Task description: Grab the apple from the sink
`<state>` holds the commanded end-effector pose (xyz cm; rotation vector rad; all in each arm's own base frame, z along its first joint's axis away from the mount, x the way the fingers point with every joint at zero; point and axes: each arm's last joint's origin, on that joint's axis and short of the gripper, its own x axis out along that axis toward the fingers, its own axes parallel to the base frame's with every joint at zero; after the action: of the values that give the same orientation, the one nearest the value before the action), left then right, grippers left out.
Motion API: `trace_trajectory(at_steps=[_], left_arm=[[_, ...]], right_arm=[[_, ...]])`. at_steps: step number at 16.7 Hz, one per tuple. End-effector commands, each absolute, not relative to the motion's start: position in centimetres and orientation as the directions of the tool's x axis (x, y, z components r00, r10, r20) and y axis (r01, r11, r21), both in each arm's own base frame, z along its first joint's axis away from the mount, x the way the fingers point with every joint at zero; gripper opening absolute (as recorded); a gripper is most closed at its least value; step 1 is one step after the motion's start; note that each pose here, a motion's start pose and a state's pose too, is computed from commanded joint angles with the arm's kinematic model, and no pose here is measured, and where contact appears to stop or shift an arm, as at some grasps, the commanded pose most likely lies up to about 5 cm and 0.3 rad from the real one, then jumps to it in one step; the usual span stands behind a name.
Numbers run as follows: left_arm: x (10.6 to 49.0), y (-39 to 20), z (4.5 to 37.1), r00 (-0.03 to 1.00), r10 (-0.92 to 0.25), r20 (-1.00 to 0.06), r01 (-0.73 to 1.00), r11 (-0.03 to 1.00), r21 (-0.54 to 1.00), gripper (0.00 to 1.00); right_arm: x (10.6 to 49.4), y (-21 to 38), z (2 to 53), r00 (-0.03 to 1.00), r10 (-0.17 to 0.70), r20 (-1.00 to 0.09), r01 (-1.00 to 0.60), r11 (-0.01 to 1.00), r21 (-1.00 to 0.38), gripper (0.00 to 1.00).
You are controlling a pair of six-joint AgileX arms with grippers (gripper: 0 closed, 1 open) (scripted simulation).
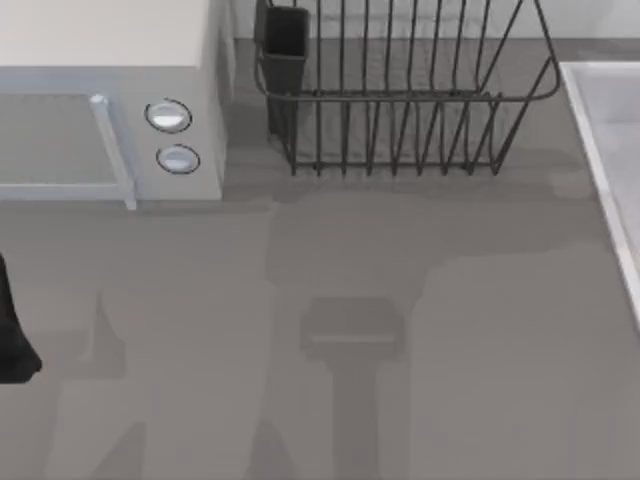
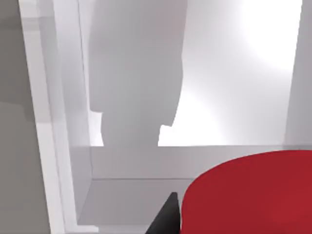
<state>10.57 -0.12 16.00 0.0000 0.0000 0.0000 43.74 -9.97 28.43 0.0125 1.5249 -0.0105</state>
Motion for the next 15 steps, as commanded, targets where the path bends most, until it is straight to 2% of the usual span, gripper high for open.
trace_trajectory(at_steps=[6, 11, 15], left_arm=[[10.6, -0.1, 16.0, 1.0, 0.0, 0.0, 0.0, 1.0, 0.0, 1.0], [10.6, -0.1, 16.0, 1.0, 0.0, 0.0, 0.0, 1.0, 0.0, 1.0], [10.6, -0.1, 16.0, 1.0, 0.0, 0.0, 0.0, 1.0, 0.0, 1.0]], right_arm=[[42.4, 1.5, 28.5, 0.033, 0.005, -0.999, 0.028, 1.0, 0.006, 0.0], [37.3, 12.0, 27.9, 0.014, 0.005, -1.0, 0.022, 1.0, 0.005, 0.0], [33.1, 16.6, 27.2, 0.002, 0.001, -1.0, 0.012, 1.0, 0.001, 0.0]])
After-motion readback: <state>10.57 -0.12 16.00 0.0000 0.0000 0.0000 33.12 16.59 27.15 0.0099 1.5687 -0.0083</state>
